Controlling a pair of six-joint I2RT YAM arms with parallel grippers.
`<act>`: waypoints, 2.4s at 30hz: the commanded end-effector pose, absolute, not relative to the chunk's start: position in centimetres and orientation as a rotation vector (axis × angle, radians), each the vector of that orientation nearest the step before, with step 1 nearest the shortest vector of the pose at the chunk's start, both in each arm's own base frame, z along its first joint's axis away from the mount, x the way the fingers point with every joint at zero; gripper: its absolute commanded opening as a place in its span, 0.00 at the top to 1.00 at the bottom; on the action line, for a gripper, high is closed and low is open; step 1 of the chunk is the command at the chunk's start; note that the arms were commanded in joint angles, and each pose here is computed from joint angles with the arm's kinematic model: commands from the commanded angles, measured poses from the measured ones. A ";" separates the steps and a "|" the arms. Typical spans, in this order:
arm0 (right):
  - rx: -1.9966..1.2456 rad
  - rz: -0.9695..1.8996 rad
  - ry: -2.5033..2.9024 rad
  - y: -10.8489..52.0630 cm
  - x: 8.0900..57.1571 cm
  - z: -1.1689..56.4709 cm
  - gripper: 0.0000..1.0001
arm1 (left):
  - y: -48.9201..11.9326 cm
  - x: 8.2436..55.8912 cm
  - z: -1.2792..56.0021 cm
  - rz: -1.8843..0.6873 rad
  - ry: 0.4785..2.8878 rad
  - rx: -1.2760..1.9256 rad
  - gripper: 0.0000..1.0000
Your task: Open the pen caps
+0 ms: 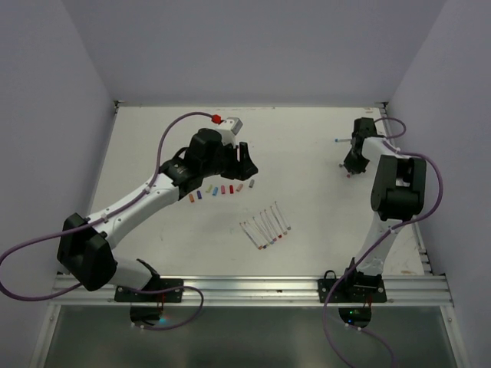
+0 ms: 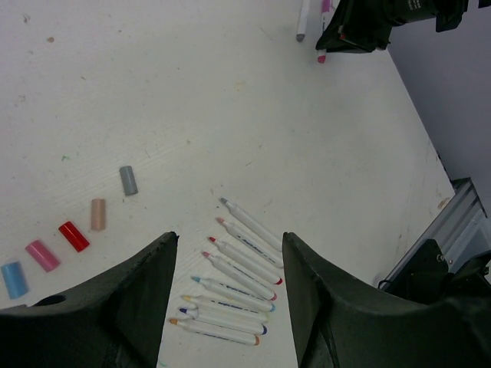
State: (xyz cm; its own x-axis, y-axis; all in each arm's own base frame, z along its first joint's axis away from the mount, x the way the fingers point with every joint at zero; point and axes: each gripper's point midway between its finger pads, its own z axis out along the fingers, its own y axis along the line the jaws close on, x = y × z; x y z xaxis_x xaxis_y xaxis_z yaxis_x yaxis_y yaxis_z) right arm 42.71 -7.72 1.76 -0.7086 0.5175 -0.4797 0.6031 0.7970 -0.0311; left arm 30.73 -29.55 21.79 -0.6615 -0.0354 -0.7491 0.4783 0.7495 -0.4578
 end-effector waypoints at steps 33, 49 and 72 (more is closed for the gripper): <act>-0.436 0.900 2.279 21.0 25.9 20.6 1.00 | -30.3 28.7 25.4 -1.386 2.018 0.259 0.41; -0.642 1.124 2.177 26.3 22.0 21.8 1.00 | -30.9 29.0 24.1 -1.460 2.032 0.185 0.41; -0.585 1.100 2.170 27.7 24.3 21.8 1.00 | -31.4 28.6 24.4 -1.527 2.013 0.170 1.00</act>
State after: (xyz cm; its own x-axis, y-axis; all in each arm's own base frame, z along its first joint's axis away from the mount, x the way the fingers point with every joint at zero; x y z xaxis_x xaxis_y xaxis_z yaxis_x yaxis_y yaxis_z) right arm 22.95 27.11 19.73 -0.7400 -0.1501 -0.6557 -0.6103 0.5597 0.5606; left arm 29.10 -30.88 23.58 -0.8170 -0.2666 -0.5113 0.4000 0.3766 -0.8356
